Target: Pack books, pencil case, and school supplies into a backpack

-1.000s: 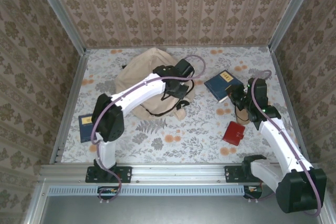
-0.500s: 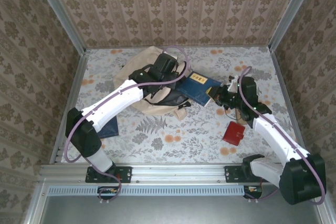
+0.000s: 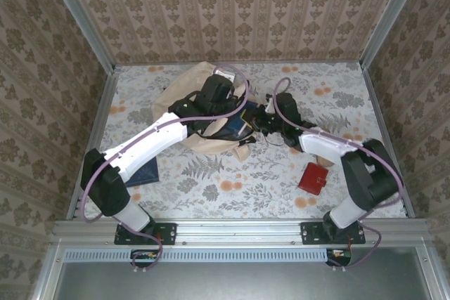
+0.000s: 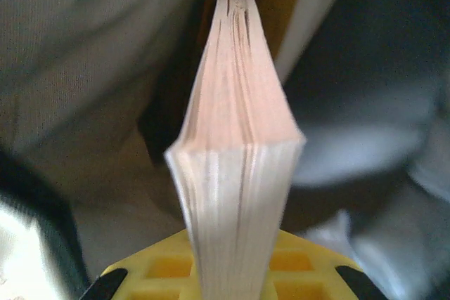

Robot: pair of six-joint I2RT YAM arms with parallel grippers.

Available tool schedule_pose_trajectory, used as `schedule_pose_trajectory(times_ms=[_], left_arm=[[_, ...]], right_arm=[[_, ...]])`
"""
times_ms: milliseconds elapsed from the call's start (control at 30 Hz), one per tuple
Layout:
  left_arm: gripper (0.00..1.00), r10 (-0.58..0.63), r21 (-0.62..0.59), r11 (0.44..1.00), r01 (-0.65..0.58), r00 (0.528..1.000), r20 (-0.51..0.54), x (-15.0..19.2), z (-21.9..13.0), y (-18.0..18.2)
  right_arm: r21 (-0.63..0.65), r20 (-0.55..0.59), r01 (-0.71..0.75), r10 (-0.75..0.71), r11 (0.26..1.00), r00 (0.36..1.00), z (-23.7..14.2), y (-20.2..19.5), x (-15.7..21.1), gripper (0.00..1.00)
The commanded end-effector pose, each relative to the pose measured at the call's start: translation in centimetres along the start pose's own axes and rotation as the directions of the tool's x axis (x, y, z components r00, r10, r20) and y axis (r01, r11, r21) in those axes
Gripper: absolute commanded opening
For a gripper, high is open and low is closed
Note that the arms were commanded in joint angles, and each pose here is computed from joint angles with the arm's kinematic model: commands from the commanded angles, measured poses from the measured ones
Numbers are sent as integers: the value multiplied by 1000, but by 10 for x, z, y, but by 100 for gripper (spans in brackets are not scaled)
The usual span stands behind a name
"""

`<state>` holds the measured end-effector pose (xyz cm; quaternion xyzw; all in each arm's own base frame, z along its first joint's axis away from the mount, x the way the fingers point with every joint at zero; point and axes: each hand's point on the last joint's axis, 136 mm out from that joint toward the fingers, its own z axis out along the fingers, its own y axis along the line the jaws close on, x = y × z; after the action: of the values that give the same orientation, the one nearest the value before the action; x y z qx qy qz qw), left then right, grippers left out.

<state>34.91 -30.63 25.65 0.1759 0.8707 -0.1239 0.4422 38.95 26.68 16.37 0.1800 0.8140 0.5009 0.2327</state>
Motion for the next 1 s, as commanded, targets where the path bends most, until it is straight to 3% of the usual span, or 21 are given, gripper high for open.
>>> schedule_pose_trajectory(times_ms=[0,500,633,767,967], left_arm=[[0,-63,43,997,59,992,106,-28,-24,-4],[0,-137,25,991,135,984,115,-29,-32,10],[0,-153,27,988,151,982,113,-29,-32,14],[0,-168,26,986,166,980,103,-27,-32,18],[0,-200,20,980,199,977,75,-21,-23,25]], right_arm=[[-108,98,53,-42,993,994,25,45,-24,8],[-24,234,-79,82,997,969,147,-1,-47,13],[13,139,-99,96,995,986,171,-7,-35,38],[36,176,-96,88,995,980,147,-11,-34,62],[44,151,-115,107,992,983,107,-12,-29,69]])
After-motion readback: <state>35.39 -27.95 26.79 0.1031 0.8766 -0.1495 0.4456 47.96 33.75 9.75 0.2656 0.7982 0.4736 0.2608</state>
